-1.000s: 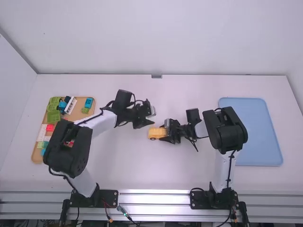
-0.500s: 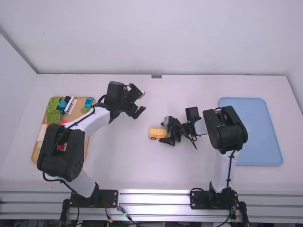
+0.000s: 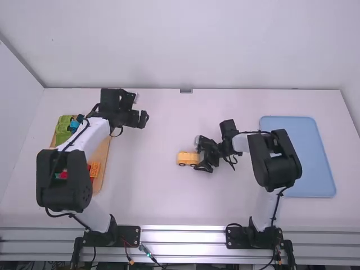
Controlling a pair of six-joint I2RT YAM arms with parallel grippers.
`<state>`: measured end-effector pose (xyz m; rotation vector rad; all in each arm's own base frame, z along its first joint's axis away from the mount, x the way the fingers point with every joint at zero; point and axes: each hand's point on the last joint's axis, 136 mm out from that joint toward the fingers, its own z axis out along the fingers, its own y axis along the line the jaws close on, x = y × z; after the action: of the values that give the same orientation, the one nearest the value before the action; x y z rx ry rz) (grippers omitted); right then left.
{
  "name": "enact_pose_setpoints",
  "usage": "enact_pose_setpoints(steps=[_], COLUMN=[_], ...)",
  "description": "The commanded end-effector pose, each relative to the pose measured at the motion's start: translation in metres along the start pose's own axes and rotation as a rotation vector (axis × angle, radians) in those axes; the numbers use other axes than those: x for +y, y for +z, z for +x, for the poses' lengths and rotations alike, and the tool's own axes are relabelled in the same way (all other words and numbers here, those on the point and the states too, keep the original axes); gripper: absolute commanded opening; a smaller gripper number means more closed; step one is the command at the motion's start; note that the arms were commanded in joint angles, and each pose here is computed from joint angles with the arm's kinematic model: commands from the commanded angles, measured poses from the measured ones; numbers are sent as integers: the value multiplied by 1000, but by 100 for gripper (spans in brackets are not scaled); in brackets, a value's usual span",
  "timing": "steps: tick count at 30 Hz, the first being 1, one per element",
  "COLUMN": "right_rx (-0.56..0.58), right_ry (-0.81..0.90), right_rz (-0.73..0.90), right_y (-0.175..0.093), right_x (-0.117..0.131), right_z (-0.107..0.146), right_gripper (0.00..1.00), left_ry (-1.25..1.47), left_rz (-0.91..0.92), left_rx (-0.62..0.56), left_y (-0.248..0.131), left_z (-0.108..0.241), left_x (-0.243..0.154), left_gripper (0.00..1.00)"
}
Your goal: Assemble lego blocks to make yellow taxi
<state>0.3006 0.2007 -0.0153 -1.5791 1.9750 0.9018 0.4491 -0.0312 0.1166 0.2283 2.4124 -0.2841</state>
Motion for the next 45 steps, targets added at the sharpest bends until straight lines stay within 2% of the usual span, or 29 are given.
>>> enact_pose_setpoints(steps=[1,3,7,11,14,15,18,21,26,32,37,38,45], right_rx=[78,130,147,121,91,88,60,44,44,19,-4,-2,-2], right_ry=[-62,-58,-67,-112,-158,-162,-195,-184,-152,-142,-115,-119,-117], right_rz=[106,137,173,217,265,269,304,351,452,474,490,491,490], right_y=[-22,-34,-48,-64,-76,-77,-78,-79,-84,-86,-88,-88,-88], right_x=[-18,-18,-17,-16,-19,-20,-25,-34,-52,-57,-60,-60,-60], right_z=[-11,-12,-18,-37,-53,-54,-68,-76,-85,-90,-94,-94,-94], right_gripper=[99,99,99,99,99,99,99,99,99,99,99,99,99], left_ry=[-48,-79,-119,-272,-331,-334,-252,-172,-114,20,-70,-88,-176], left_rz=[-25,-41,-64,-227,-326,-333,-358,-347,-404,-317,-306,-311,-232], left_rx=[-33,-8,24,90,207,223,402,515,651,696,708,695,644], left_y=[-19,-24,-31,-45,-58,-59,-74,-83,-93,-81,-81,-80,-79], left_z=[-16,-11,-3,21,55,60,97,120,155,179,195,196,202], left_x=[13,24,38,82,102,104,104,100,106,99,95,98,100], left_gripper=[99,99,99,99,99,99,99,99,99,98,94,90,85])
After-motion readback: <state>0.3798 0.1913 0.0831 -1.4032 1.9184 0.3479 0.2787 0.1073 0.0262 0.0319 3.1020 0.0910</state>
